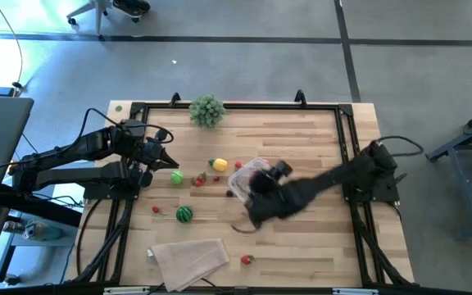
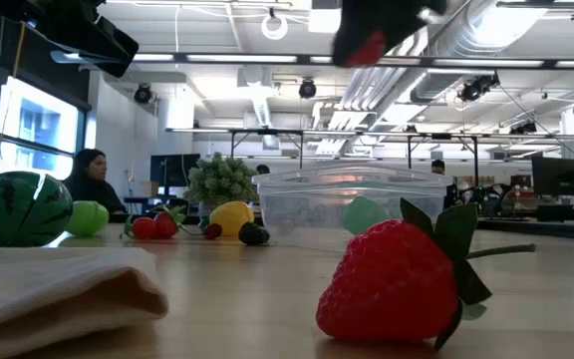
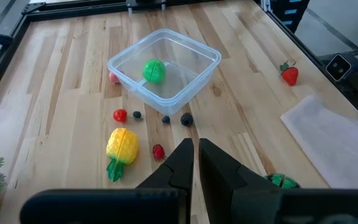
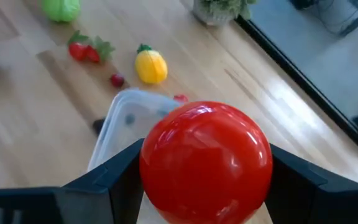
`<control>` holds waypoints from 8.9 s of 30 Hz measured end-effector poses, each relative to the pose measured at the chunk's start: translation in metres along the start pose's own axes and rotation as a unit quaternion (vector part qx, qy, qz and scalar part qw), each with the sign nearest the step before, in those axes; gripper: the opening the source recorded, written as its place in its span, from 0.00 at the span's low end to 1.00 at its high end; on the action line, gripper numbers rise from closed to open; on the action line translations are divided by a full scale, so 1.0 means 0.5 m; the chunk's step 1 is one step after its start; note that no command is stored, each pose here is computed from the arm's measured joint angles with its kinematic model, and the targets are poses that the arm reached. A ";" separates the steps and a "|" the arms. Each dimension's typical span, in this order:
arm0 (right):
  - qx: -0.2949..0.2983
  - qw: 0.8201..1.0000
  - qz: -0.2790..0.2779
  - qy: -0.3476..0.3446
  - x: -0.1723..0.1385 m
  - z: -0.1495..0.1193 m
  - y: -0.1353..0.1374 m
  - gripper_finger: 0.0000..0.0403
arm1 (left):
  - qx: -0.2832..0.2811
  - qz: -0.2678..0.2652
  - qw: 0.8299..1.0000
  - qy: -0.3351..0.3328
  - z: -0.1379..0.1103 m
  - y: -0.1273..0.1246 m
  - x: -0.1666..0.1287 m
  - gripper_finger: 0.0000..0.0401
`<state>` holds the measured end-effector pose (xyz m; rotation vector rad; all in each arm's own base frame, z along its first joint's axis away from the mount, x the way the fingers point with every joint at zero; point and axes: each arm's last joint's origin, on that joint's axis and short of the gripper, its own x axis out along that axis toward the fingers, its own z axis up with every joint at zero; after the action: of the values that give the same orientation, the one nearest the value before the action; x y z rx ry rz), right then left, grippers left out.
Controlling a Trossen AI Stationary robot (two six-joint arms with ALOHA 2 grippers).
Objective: Pick and placing Produce into tupperware
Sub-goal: Put the tomato into the transparent bin, then put the peach into the transparent bin
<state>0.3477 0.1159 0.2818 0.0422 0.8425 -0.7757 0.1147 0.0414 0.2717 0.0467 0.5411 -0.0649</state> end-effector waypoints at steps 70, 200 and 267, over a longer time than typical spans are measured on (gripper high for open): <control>0.042 0.983 0.159 0.079 0.207 -0.049 -0.076 0.91 | 0.000 0.000 1.000 0.000 0.000 0.000 0.000 0.04; 0.371 0.867 0.072 0.326 0.437 -0.065 -0.225 0.53 | 0.000 0.000 1.000 0.000 0.000 0.000 0.000 0.04; 0.112 0.972 0.041 0.202 0.138 0.047 -0.047 0.28 | 0.000 0.000 1.000 0.000 0.000 0.000 0.000 0.04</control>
<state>0.3768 0.0497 0.2566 0.4463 1.1269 -0.7943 0.1146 0.0414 0.2719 0.0471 0.5404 -0.0648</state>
